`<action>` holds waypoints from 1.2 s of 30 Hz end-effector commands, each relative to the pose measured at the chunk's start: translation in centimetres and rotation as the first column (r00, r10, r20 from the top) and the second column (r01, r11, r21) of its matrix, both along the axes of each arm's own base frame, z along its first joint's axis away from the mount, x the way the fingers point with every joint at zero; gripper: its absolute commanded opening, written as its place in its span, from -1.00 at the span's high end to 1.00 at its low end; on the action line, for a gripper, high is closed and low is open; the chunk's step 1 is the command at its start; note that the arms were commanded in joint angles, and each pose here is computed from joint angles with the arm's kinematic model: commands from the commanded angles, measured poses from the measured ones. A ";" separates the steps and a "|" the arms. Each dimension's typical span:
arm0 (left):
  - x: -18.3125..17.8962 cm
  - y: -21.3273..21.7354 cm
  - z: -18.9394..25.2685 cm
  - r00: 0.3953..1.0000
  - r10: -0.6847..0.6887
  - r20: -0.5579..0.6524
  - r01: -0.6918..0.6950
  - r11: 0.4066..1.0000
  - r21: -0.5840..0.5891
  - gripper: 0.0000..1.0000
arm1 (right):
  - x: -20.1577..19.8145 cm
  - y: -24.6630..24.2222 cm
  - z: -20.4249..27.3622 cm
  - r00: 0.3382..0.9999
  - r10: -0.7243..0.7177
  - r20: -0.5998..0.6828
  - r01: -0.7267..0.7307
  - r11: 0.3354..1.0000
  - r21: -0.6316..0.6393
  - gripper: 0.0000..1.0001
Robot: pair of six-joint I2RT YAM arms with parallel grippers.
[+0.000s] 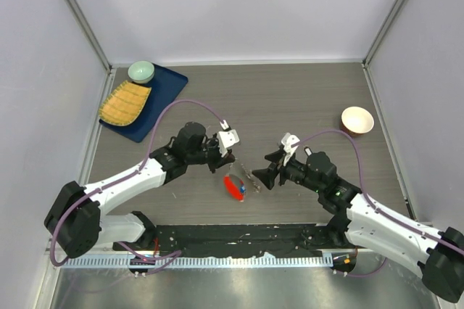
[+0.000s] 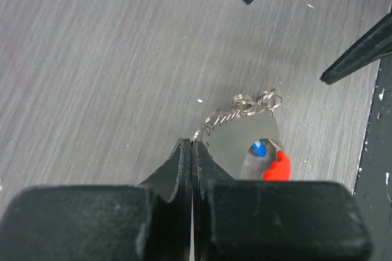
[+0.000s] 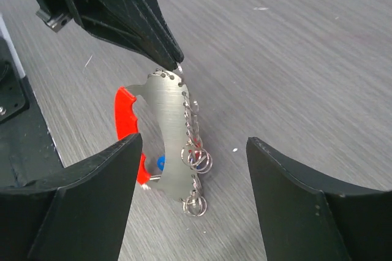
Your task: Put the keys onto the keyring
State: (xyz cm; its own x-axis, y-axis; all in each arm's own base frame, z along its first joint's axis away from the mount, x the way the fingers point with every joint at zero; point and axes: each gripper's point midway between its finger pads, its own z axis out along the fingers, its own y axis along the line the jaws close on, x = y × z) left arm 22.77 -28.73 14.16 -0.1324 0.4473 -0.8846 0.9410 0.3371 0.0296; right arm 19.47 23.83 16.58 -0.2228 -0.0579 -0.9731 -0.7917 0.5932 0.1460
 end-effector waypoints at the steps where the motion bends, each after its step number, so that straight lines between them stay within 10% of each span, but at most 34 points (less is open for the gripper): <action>1: -2.0 -1.6 1.2 0.992 -0.126 0.028 0.129 0.987 -0.093 1.00 | -0.5 1.9 0.9 0.990 0.111 0.083 -0.115 0.993 0.036 -0.49; 25: -3.6 -1.9 3.1 0.988 -0.156 0.021 0.157 0.980 -0.125 1.00 | 0.1 6.7 0.4 0.947 0.323 0.003 -0.322 0.946 -0.033 0.27; 31: -3.8 -2.0 3.5 0.987 -0.158 0.010 0.157 0.977 -0.144 1.00 | 0.1 6.8 0.2 0.945 0.328 -0.006 -0.328 0.944 -0.034 0.94; 36: -3.3 -2.1 5.1 0.995 -0.094 0.033 0.099 0.967 -0.237 0.67 | 0.0 6.8 1.3 0.945 0.325 0.034 -0.325 0.946 -0.010 0.98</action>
State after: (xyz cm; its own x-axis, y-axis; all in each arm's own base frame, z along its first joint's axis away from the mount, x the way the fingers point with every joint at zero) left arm 18.92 -29.70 14.56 -0.1394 0.3922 -0.9093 0.9729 0.2254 -0.0519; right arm 18.82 29.80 14.31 -0.2438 -0.2060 -0.9477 -0.9312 0.3227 0.1694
